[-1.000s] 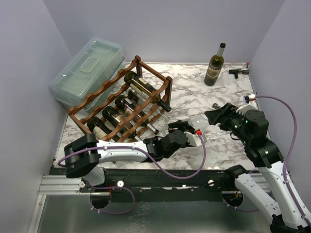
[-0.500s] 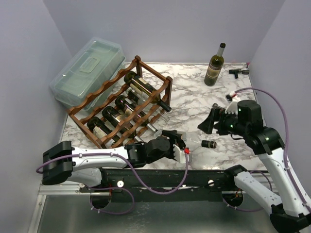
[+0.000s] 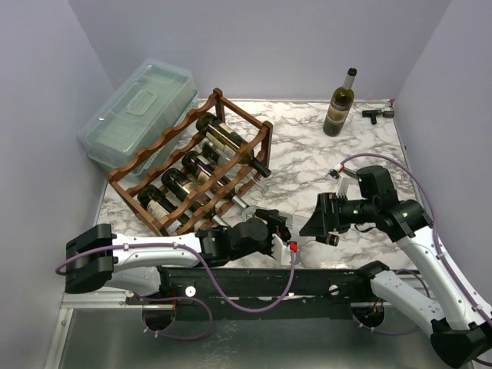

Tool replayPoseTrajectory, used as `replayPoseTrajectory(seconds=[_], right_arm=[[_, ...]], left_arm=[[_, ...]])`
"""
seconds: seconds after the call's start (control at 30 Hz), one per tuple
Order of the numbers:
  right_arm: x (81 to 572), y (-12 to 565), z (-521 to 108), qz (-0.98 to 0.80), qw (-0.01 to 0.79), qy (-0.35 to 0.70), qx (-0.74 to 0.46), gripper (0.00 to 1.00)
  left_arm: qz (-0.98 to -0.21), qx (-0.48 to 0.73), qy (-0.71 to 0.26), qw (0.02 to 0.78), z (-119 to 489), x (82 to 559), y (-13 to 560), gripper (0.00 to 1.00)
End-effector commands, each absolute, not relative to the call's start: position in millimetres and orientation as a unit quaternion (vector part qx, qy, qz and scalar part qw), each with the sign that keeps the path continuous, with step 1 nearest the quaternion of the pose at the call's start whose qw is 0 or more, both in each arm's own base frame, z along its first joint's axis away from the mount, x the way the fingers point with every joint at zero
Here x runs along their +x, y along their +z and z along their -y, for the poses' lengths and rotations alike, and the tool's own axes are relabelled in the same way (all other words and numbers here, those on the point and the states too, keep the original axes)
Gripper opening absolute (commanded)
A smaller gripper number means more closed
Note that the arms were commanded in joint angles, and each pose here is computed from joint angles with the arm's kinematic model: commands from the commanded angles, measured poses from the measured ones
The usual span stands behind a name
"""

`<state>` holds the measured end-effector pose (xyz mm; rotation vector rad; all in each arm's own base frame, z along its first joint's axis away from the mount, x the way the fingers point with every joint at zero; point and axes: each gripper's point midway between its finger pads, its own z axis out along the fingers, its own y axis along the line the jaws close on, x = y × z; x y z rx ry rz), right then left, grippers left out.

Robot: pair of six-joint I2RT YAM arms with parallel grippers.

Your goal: Put the wine bottle on the wine rack

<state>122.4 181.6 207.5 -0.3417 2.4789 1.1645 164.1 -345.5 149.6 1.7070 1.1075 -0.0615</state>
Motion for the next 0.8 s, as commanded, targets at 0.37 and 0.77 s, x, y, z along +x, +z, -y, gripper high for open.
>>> replayPoseTrajectory(seconds=[0.37, 0.77], right_arm=[[82, 202, -187, -0.870, 0.139, 0.449, -0.152, 0.62], [85, 198, -187, -0.876, 0.133, 0.440, -0.149, 0.26]], left_arm=[[-0.431, 0.678, -0.024, 0.595, 349, 169, 202, 0.00], [-0.434, 0.685, -0.023, 0.584, 350, 169, 195, 0.00]])
